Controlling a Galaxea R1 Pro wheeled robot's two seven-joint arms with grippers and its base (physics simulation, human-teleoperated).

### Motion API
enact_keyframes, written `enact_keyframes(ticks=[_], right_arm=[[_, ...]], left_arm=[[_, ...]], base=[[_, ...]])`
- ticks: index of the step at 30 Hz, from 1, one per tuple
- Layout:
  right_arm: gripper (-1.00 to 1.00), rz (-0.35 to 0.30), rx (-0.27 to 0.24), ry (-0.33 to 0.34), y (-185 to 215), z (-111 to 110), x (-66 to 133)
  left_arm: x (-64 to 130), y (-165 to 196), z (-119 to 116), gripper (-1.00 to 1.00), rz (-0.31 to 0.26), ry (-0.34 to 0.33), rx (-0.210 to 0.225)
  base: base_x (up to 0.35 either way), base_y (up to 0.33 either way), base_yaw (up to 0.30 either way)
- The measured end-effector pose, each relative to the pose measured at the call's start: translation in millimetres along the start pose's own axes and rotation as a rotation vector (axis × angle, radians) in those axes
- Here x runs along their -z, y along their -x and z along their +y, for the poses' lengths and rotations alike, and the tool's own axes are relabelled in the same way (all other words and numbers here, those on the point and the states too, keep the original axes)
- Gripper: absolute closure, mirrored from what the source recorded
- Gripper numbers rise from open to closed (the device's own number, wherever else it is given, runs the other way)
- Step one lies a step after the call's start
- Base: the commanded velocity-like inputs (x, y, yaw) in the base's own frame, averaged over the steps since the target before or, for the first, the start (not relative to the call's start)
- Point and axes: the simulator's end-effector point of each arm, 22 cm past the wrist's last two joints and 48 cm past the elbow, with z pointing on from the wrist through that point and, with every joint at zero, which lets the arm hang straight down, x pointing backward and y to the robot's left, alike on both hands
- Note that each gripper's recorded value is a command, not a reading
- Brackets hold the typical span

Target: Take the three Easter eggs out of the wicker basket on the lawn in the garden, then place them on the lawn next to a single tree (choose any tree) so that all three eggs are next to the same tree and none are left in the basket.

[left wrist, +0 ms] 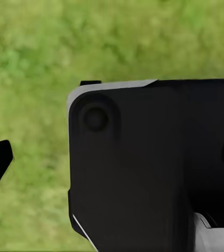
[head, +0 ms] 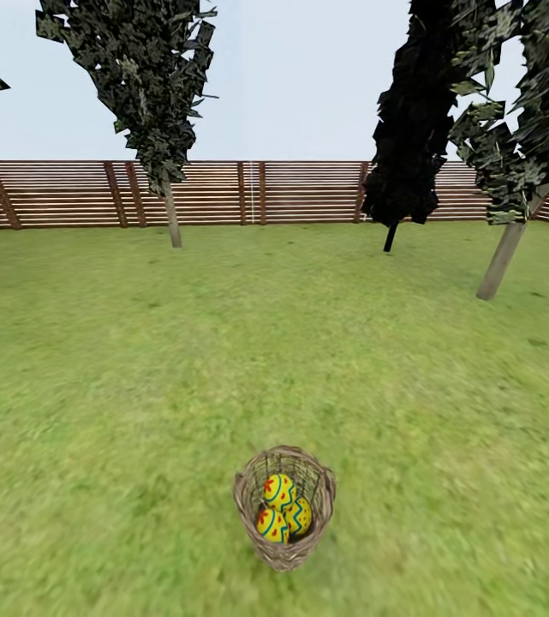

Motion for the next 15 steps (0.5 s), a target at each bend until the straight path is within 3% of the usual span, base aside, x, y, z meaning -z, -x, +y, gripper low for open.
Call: enact_keyframes(ticks=[15], right_arm=[[-1.00,-0.006,0.001,0.000,2.2,0.1,-0.1]], left_arm=[[-0.4,2.9,0.0,-1.00,-0.007,0.000,-0.001]], base=[[0.301,0.063,0.031]])
